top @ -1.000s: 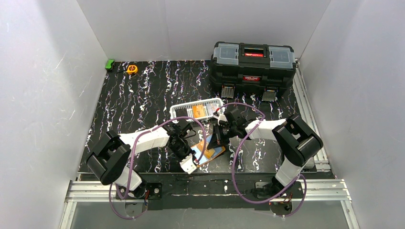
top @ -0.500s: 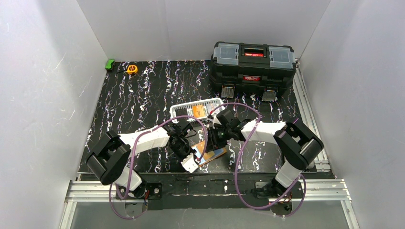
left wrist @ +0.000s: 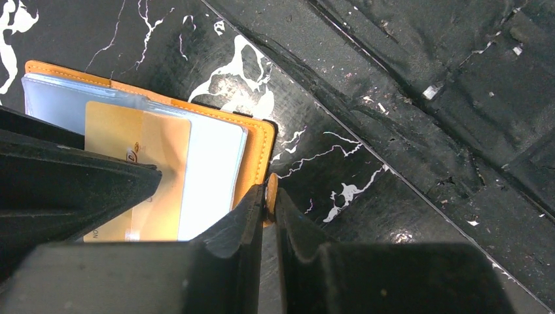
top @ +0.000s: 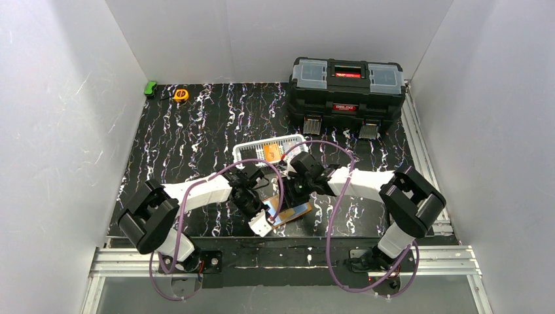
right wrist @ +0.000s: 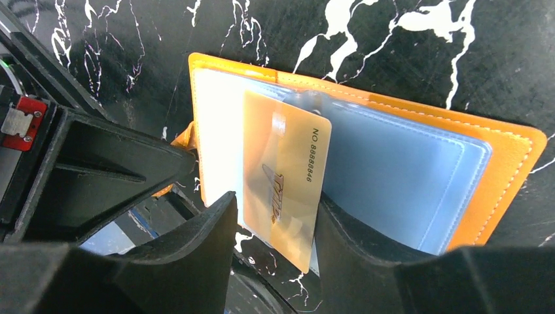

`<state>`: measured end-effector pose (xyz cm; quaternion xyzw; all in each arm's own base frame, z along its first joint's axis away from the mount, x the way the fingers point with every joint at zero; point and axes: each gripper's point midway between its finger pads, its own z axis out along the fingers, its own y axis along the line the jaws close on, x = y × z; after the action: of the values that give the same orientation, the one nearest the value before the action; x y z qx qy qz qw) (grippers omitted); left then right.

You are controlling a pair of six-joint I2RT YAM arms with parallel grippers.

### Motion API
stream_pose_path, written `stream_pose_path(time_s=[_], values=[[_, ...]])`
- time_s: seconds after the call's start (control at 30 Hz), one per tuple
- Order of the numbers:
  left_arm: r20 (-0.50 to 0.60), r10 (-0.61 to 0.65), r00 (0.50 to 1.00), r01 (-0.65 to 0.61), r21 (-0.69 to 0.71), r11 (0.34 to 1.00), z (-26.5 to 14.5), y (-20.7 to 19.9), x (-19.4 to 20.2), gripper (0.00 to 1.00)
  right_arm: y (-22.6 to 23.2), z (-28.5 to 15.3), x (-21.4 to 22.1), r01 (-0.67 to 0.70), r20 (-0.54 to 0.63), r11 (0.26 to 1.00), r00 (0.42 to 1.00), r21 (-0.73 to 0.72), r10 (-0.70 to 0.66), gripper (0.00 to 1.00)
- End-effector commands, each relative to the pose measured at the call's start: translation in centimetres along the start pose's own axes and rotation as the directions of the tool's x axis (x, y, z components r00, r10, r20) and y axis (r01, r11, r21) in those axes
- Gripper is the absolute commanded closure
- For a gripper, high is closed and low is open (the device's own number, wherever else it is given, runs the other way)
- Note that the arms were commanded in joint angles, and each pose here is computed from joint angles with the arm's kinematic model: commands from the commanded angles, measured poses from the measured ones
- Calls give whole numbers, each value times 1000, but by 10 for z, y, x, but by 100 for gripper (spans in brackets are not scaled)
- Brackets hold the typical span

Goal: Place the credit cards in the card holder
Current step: Insert the credit card into the card holder.

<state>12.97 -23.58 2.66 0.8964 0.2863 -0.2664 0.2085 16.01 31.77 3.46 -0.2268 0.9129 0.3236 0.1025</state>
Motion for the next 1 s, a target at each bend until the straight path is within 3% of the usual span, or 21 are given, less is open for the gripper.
stream_pose_path(time_s=[0.0,0.4,0.6,0.8,0.97], values=[[33,23,999,-22,-25,999,-1,-3,-11,92,2,-4,9,56,-26,998,998,39,-55,46],[4,63,998,-62,-114,991,3,7,-3,92,25,2,14,165,-45,986,985,3,-165,40],[-8,67,998,-67,-122,990,3,3,-1,93,19,1,14,179,-54,983,983,33,-177,30],[-12,68,998,-69,-125,990,2,1,-1,93,5,-13,2,192,4,972,981,138,-194,31],[-16,65,998,-67,-121,990,2,-1,0,93,6,-19,-3,157,53,981,985,114,-163,32]])
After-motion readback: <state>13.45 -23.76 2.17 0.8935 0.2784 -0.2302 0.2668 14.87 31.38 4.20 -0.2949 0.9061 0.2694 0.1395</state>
